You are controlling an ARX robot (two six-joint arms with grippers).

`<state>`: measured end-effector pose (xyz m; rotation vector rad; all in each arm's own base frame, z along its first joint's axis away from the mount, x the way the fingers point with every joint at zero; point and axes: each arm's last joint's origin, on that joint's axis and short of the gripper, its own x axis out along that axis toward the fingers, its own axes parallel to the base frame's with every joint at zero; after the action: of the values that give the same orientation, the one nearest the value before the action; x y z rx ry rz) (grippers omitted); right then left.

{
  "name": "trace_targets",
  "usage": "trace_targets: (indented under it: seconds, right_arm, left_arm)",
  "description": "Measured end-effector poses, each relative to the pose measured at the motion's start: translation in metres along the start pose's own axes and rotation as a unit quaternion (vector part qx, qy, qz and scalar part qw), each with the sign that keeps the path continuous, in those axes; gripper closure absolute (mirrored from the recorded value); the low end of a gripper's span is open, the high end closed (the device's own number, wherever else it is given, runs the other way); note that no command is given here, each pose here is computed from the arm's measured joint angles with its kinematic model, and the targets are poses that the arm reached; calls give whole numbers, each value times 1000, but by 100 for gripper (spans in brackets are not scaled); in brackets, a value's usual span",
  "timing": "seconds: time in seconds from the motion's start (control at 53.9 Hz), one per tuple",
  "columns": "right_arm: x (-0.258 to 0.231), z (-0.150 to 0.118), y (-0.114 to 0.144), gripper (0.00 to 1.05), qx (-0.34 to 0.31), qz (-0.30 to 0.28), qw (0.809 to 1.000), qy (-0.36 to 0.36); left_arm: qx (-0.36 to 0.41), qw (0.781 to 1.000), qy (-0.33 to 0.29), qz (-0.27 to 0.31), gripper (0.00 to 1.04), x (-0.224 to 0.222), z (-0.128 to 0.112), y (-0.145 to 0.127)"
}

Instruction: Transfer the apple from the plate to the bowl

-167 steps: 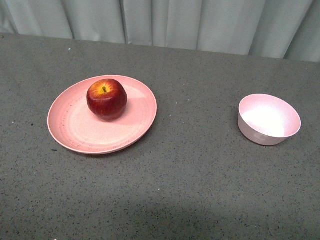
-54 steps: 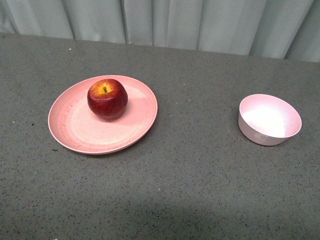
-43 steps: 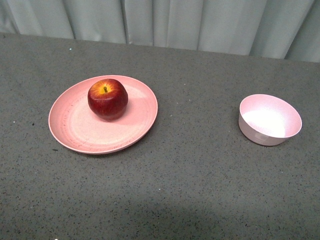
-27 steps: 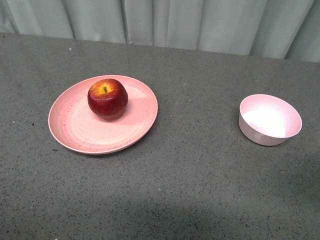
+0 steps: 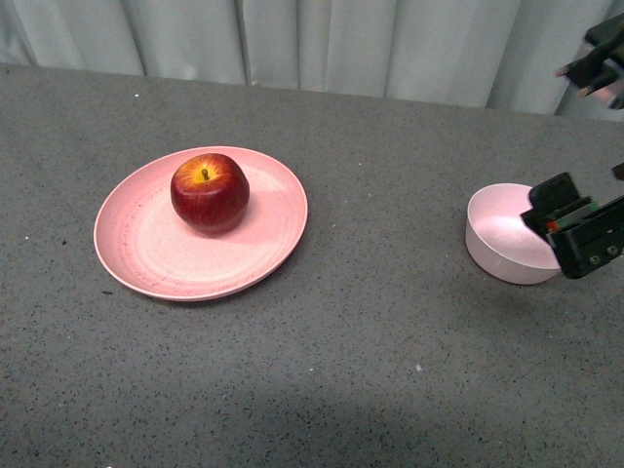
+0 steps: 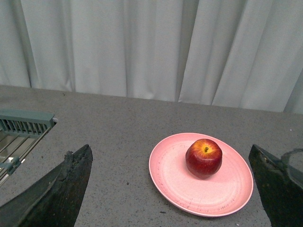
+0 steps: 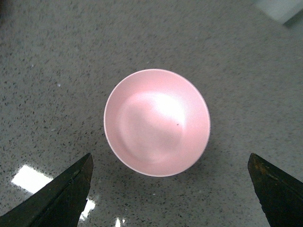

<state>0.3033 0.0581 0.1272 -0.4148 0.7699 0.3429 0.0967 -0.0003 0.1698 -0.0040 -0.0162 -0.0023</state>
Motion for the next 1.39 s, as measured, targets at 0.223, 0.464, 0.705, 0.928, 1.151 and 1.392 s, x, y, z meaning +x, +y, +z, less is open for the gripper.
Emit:
trace_targets:
  seconds: [0.223,0.464,0.705,0.928,1.151,1.392]
  right_arm:
    - [37,7,8,9,-30,26,997,60]
    - [70,11,16,9,-44,39,995,83]
    - [88,3,24,20,-50,41,992,108]
    - [91,1,23,65,-51,40,991,116]
    - [91,4,21,97,-49,34,992,114]
    - [88,8,17,104,-49,30,992,109]
  left_arm:
    - [0,1000,0,0,7,0,0,0]
    - [0,1000,0,0,7,0,0,0]
    - [0,1000,0,0,7,0,0,0]
    - [0,1000,0,0,7,0,0,0]
    - [0,1000,0,0,7,0,0,0]
    - [0,1000,0,0,7,0,0,0]
